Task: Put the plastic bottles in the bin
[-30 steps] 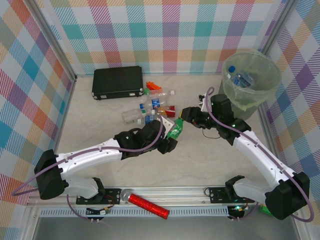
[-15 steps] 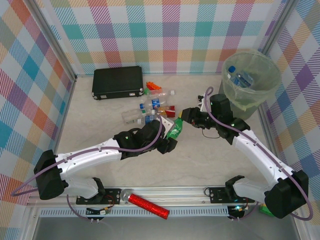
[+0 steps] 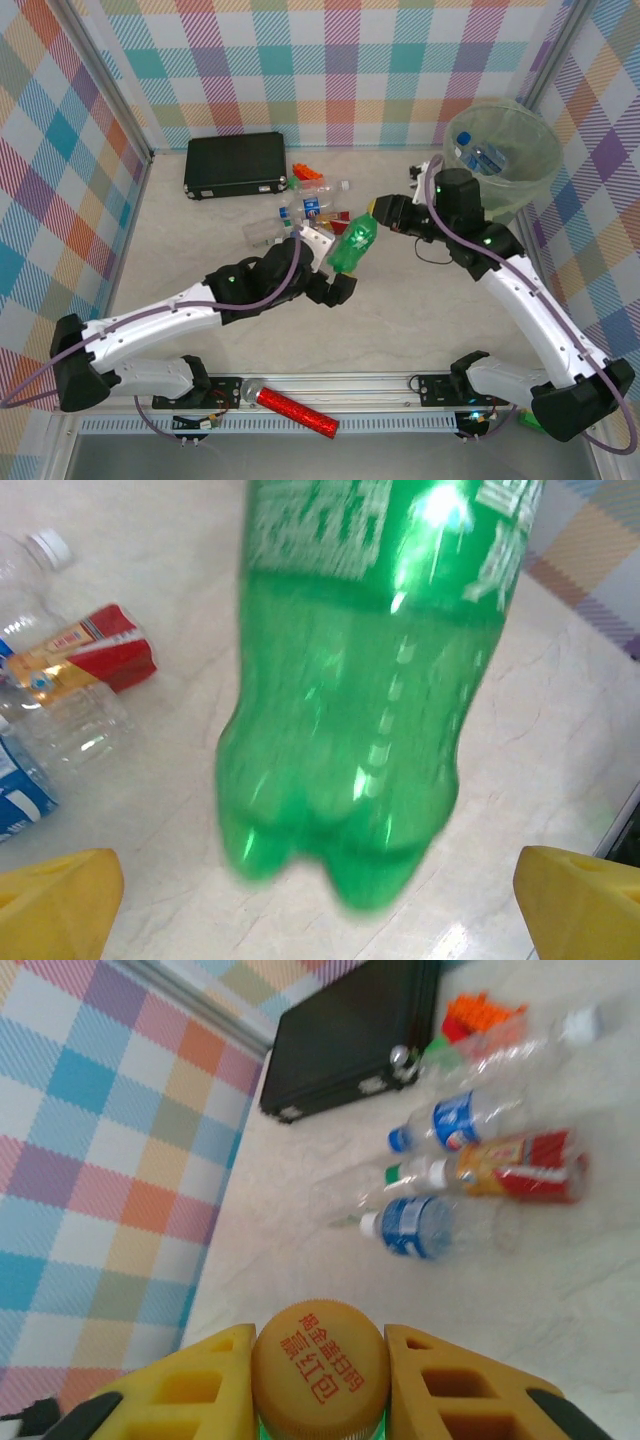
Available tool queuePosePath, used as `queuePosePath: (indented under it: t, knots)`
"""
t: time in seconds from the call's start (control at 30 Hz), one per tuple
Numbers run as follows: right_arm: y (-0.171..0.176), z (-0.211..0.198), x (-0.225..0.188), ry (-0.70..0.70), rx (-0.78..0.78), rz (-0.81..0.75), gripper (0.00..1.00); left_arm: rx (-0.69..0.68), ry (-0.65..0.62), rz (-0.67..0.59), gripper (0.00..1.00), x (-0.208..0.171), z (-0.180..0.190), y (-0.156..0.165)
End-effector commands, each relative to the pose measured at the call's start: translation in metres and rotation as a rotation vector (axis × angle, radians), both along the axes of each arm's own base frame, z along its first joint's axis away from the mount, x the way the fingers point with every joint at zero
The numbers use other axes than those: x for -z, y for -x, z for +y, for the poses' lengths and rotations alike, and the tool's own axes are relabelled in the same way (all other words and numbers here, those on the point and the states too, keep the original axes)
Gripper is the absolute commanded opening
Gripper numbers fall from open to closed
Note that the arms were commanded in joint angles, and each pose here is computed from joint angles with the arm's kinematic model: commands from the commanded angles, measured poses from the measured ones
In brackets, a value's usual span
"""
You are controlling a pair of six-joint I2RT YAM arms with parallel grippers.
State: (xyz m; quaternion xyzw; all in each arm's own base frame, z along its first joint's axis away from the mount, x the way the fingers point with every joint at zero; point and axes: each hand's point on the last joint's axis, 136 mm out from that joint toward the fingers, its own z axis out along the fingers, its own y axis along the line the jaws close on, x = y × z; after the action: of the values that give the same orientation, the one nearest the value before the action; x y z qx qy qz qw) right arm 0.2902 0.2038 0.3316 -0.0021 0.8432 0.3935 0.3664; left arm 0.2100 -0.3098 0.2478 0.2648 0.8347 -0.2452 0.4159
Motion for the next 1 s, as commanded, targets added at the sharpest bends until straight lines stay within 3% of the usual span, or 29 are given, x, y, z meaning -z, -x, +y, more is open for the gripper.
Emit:
queuePosePath:
  t: [0.0,0.13,0.4,0.63,0.97]
  knots:
    - [-0.008,-0.034,-0.021,0.158,0.107,-0.103,0.25,-0.043,0.040,-0.034,1.00,-0.023,0.013,0.002]
    - [-0.016,-0.055,-0.052,0.247,0.168,-0.171,0.28,-0.069,0.084,-0.060,1.00,-0.034,0.028,0.005]
    - [-0.036,-0.107,-0.119,0.462,0.371,-0.357,0.26,-0.092,0.114,-0.075,1.00,-0.033,0.047,0.012]
    - [-0.056,-0.159,-0.171,0.734,0.607,-0.498,0.27,-0.068,0.149,-0.056,1.00,-0.027,0.051,0.021]
    - [-0.093,-0.221,-0.194,1.002,0.854,-0.554,0.28,-0.028,0.169,-0.046,1.00,-0.028,0.058,0.033]
